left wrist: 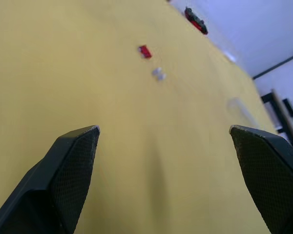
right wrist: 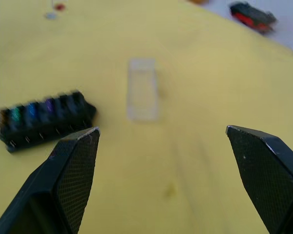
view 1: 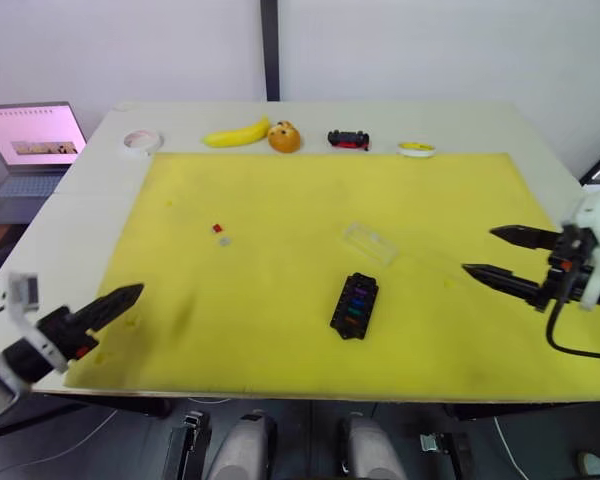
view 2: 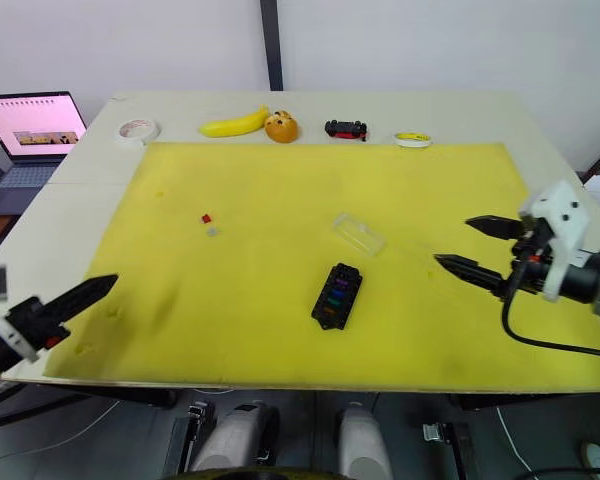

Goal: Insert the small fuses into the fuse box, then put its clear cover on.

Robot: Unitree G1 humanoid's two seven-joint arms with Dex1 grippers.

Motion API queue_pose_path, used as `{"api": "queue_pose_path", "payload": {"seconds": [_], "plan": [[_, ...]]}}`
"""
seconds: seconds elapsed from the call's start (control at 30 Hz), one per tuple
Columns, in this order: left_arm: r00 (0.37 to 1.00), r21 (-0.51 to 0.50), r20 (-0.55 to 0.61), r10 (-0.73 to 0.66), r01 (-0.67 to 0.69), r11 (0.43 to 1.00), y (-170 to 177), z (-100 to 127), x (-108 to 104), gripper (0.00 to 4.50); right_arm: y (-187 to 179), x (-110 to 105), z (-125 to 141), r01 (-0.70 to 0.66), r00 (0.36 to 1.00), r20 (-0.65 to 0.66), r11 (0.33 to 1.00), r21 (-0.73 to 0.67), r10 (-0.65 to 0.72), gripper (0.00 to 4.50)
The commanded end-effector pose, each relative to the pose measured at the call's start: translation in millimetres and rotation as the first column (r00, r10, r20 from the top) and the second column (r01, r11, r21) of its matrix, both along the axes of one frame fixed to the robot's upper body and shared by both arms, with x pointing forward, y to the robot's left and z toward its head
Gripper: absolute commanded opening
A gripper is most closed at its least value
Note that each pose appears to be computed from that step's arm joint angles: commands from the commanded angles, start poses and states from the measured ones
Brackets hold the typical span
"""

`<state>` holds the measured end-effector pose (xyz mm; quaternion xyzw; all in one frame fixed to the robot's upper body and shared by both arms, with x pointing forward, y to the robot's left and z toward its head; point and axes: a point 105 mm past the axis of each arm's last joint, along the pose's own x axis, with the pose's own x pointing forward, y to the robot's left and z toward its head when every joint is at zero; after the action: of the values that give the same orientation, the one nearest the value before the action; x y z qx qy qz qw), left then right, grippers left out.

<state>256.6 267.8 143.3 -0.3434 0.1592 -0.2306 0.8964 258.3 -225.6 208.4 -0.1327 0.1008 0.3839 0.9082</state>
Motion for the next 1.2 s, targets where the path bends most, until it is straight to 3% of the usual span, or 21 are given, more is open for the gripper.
{"api": "queue_pose_path", "payload": {"seconds": [0.03,0.17,0.37,0.57,0.77,1.03,1.2], "plan": [[0.994,-0.108,-0.026,-0.102,0.099,0.989,-23,11,21,4.50,42,-5,6,-0.139,0.990,0.029,0.990,0.034,0.138,4.44],[0.989,-0.237,-0.136,-0.050,0.016,0.971,-18,3,53,4.50,81,-2,9,-0.252,0.967,0.056,0.965,0.067,0.249,4.44],[0.961,-0.295,-0.270,-0.069,-0.014,0.955,-23,-10,77,4.50,127,-4,11,-0.370,0.928,0.092,0.924,0.094,0.362,4.44],[0.942,-0.324,-0.300,-0.147,0.044,0.945,-39,-9,86,4.50,143,-3,2,-0.386,0.921,0.092,0.918,0.098,0.377,4.44],[0.931,-0.334,-0.313,-0.187,0.076,0.940,-49,-18,87,4.50,156,3,-4,-0.380,0.919,0.119,0.925,0.007,0.376,4.44],[0.915,-0.371,-0.316,-0.250,0.123,0.920,-62,-20,89,4.50,158,4,-7,-0.388,0.914,0.112,0.921,-0.034,0.389,4.44],[0.909,-0.345,-0.338,-0.244,0.121,0.931,-66,-27,93,4.50,160,5,-8,-0.384,0.916,0.113,0.923,-0.035,0.385,4.44]]}}
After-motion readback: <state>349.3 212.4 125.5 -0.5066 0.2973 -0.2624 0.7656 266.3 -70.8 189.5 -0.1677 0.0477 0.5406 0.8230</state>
